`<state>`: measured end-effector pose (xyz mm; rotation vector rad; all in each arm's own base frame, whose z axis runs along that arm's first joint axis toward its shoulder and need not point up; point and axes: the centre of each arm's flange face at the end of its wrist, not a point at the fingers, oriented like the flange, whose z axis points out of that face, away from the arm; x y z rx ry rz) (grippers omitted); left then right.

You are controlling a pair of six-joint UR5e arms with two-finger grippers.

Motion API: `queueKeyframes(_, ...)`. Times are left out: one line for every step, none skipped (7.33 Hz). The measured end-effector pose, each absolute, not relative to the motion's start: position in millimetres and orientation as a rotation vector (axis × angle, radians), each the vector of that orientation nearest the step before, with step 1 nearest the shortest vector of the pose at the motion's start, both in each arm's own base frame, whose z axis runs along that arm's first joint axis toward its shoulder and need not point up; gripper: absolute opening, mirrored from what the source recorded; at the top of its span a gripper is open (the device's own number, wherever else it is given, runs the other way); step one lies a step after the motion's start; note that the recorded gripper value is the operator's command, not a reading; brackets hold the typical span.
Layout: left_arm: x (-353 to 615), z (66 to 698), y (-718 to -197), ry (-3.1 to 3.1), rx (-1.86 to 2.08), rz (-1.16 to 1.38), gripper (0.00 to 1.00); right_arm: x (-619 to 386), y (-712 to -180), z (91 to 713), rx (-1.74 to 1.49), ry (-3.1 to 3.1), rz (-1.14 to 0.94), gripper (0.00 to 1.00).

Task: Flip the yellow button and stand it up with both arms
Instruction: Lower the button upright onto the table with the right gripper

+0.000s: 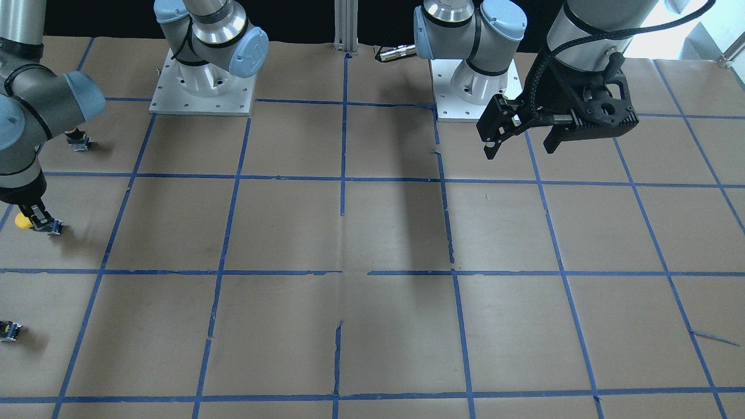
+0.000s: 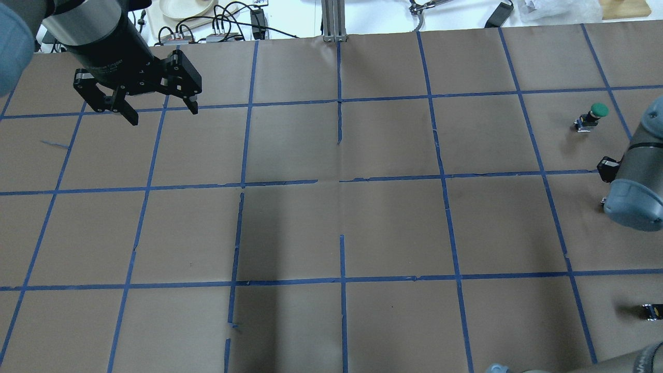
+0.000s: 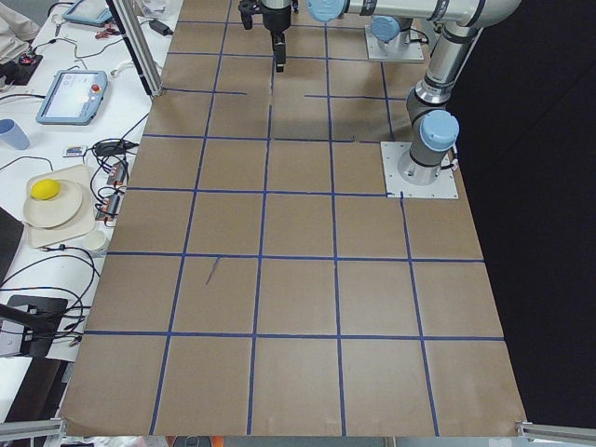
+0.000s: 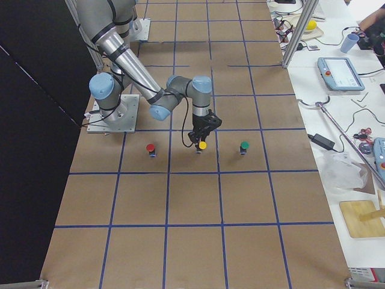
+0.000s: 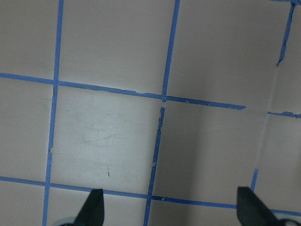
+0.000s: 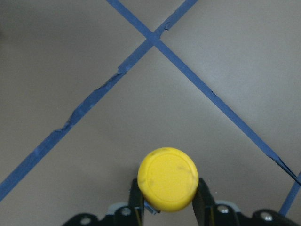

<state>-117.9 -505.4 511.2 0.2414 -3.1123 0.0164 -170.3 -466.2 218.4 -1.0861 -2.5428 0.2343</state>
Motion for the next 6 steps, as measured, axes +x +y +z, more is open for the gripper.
queueKeyframes(-117.7,511.7,-505.5,-3.112,0.242,0.018,1.00,-170.3,-466.2,217.9,-1.086,-2.544,0.233,1.00)
queueKeyframes(-117.4,512.0,-505.6,-3.112,0.243,0.018,1.00,-169.8,-465.8,218.2,-1.086,-2.547,0.231,1.00)
queueKeyframes(-116.8,512.2,-505.8,-3.112,0.245,0.019,1.00,-168.8,-464.9,218.5,-1.081,-2.555,0.221,1.00)
queueKeyframes(-116.6,512.6,-505.9,-3.112,0.245,0.021,1.00,-168.0,-464.1,219.7,-1.053,-2.572,0.200,1.00)
queueKeyframes(-116.5,513.4,-506.1,-3.112,0.245,0.024,1.00,-165.5,-463.9,225.3,-1.010,-2.608,0.180,1.00)
queueKeyframes(-116.3,514.4,-506.4,-3.112,0.246,0.027,1.00,-160.8,-464.0,238.1,-0.987,-2.658,0.170,1.00)
